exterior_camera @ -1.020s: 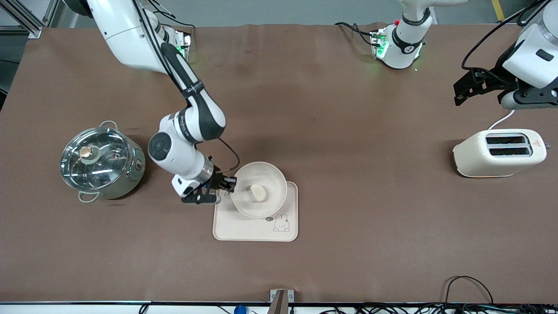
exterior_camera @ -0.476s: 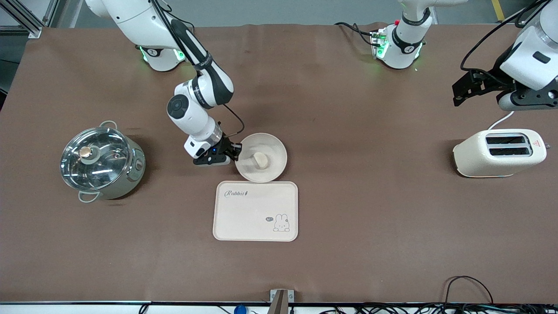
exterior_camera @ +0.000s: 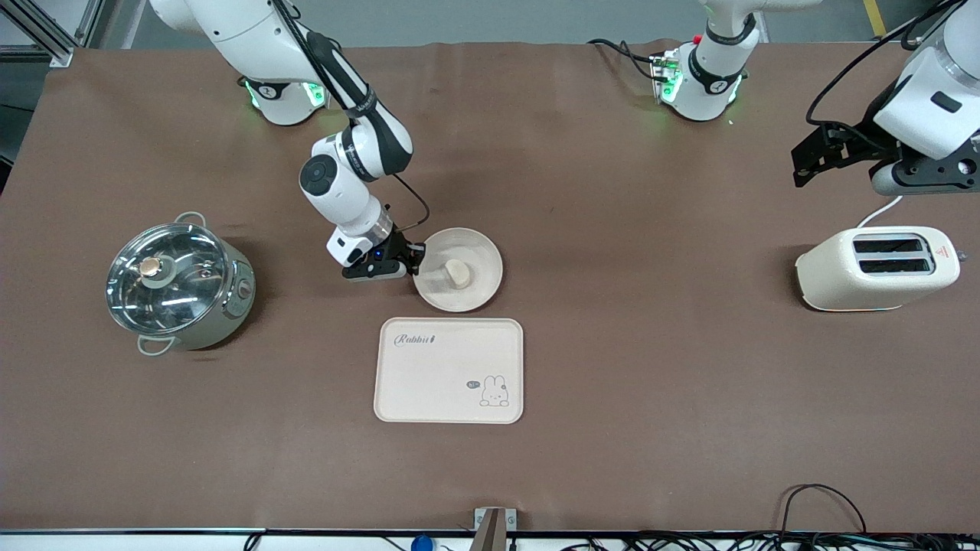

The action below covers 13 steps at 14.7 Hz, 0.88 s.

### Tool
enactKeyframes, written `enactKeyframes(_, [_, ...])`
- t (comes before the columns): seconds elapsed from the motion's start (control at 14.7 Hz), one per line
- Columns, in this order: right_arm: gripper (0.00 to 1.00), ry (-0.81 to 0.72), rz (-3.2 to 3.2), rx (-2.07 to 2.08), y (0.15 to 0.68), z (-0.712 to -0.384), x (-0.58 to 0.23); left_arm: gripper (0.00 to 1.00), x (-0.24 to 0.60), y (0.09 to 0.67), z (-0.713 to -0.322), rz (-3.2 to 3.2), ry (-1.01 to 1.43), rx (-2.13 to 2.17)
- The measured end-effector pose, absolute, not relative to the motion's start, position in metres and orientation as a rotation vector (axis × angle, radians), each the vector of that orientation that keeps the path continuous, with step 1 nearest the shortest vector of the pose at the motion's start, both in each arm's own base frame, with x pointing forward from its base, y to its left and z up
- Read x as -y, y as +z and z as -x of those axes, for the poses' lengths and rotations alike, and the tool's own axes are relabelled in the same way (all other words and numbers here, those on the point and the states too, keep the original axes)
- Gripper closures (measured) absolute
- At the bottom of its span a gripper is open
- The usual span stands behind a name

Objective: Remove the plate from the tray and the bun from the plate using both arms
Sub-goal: 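Set the plate down while the left gripper reaches toward the bun, then grasp the bun with the left gripper while the right gripper withdraws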

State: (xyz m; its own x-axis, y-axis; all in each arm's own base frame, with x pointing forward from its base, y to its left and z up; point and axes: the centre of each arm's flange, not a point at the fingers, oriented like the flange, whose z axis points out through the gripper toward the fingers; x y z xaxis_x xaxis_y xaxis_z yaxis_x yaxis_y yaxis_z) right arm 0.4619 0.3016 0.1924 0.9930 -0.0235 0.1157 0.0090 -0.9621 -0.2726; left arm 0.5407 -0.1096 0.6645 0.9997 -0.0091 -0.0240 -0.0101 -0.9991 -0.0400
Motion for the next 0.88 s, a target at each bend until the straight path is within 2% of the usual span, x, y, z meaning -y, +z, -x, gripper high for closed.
enactKeyframes(0.41, [0.3, -0.15, 2.847, -0.08, 0.193, -0.462, -0.298, 0.0, 0.181, 0.616, -0.562, 3.119, 0.047, -0.139])
enactKeyframes(0.61, [0.01, -0.035, 2.813, -0.148, 0.217, -0.473, -0.292, 0.0, 0.256, 0.568, -0.567, 3.135, 0.067, -0.018])
enactKeyframes(0.88, [0.0, 0.056, 2.768, -0.175, 0.285, -0.499, -0.257, 0.0, 0.374, 0.48, -0.552, 3.123, 0.117, 0.347])
